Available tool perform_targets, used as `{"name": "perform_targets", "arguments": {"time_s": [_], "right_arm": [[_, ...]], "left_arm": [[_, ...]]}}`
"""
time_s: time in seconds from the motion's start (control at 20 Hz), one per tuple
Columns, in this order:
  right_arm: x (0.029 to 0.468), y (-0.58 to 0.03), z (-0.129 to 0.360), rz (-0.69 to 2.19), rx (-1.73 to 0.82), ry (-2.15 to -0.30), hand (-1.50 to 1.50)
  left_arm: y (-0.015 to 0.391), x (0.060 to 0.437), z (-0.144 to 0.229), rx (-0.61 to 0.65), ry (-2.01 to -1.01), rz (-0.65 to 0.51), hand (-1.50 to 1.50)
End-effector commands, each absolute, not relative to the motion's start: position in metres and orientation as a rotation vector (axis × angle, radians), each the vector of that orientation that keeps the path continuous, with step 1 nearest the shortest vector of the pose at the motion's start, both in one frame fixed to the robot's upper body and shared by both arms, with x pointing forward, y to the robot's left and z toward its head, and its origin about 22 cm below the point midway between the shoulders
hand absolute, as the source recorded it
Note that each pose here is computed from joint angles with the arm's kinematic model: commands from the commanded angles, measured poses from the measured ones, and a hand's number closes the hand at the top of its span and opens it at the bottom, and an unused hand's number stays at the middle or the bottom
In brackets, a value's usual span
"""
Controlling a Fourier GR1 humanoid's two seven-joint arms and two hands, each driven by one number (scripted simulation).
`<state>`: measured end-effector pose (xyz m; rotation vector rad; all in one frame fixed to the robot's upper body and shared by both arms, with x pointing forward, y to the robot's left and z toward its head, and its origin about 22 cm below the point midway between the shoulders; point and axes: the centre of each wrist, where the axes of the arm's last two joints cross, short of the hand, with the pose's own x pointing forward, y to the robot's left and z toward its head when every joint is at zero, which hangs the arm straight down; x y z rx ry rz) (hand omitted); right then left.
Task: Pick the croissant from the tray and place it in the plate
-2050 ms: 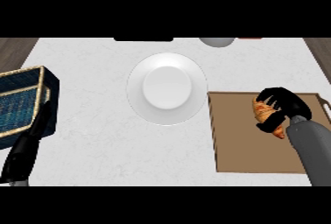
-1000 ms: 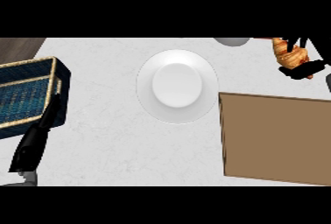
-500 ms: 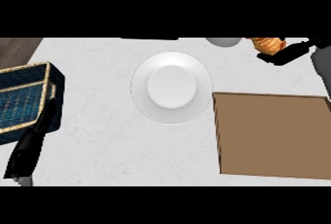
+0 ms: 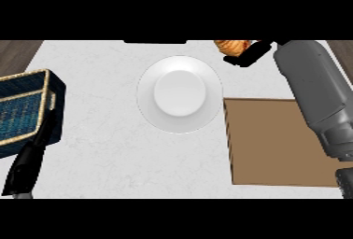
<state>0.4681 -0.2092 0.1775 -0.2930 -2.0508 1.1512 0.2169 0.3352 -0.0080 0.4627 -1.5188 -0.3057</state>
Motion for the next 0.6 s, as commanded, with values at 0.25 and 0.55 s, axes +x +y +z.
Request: {"name": "perform_targets", "arguments": {"time_s": [0.25,0.55], "right_arm": [[0.457,-0.11,0.152,1.289,-0.215,-1.885,1.5],[0.445,-0.074,0.124,1.345,-0.19,-1.819,1.5]], "left_arm": [[0.331,0.221,-0.011,0.464,-1.517,-0.292,0.0],[0.336,0.226,-0.008,0.475,-1.522,-0.297,0.0]]}}
